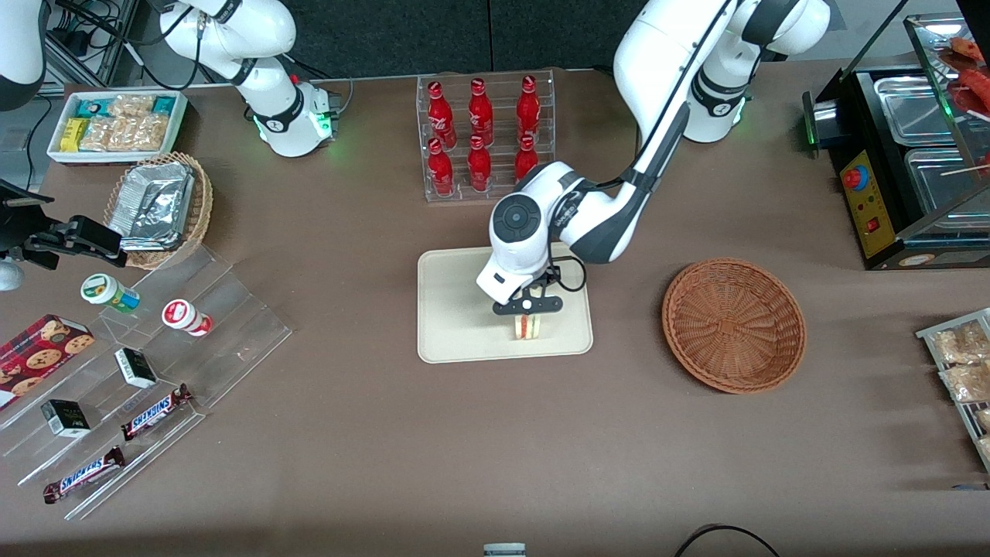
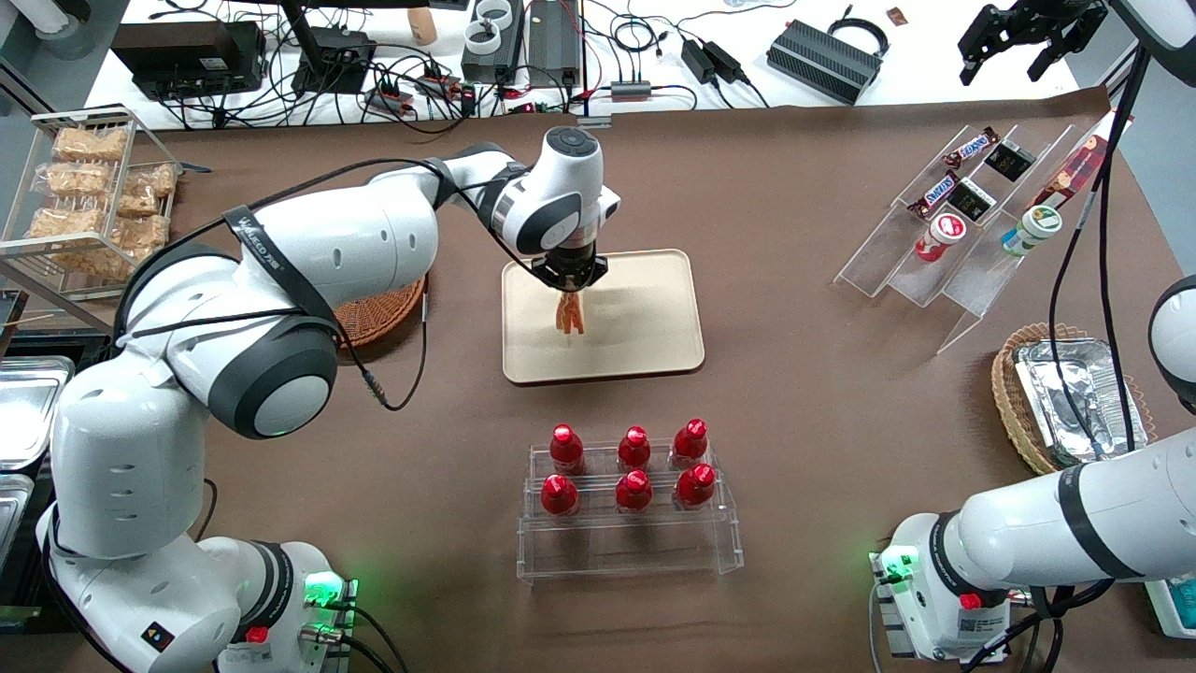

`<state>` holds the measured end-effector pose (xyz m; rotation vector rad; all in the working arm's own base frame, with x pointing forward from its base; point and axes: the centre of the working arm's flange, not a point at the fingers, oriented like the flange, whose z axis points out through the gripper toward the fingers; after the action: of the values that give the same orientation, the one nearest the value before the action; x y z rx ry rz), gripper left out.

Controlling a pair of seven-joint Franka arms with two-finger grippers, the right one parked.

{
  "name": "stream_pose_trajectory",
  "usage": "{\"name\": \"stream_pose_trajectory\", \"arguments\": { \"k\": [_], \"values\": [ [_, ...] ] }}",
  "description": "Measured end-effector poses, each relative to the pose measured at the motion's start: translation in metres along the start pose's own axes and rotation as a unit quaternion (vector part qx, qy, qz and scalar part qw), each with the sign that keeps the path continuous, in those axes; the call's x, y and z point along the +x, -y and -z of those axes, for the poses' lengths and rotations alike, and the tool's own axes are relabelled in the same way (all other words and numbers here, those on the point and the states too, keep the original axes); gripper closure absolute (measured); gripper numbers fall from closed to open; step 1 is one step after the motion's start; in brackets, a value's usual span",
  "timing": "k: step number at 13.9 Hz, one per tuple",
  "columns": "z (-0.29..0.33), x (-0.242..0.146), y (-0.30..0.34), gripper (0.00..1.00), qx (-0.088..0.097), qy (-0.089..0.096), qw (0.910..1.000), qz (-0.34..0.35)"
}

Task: Place sandwich from basket to tray
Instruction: 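Carry the sandwich with the left gripper over the white tray, then lower the sandwich onto the tray and open the left gripper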

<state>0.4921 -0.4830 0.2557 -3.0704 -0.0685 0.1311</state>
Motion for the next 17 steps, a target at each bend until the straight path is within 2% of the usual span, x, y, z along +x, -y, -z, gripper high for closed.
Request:
{"name": "stream_pose_trajectory", "arguments": {
  "k": [6,11,16,17],
  "values": [
    [0.001,-0.019,-0.019,0.84,0.0,-0.002,1.0,-0.007],
    [-0.006,-0.017,-0.018,0.84,0.003,-0.001,1.0,-0.003],
    [-0.021,-0.015,-0.021,0.84,-0.003,-0.004,1.0,-0.002],
    [-0.024,-0.014,-0.021,0.79,-0.003,-0.004,1.0,-0.001]
  ]
}}
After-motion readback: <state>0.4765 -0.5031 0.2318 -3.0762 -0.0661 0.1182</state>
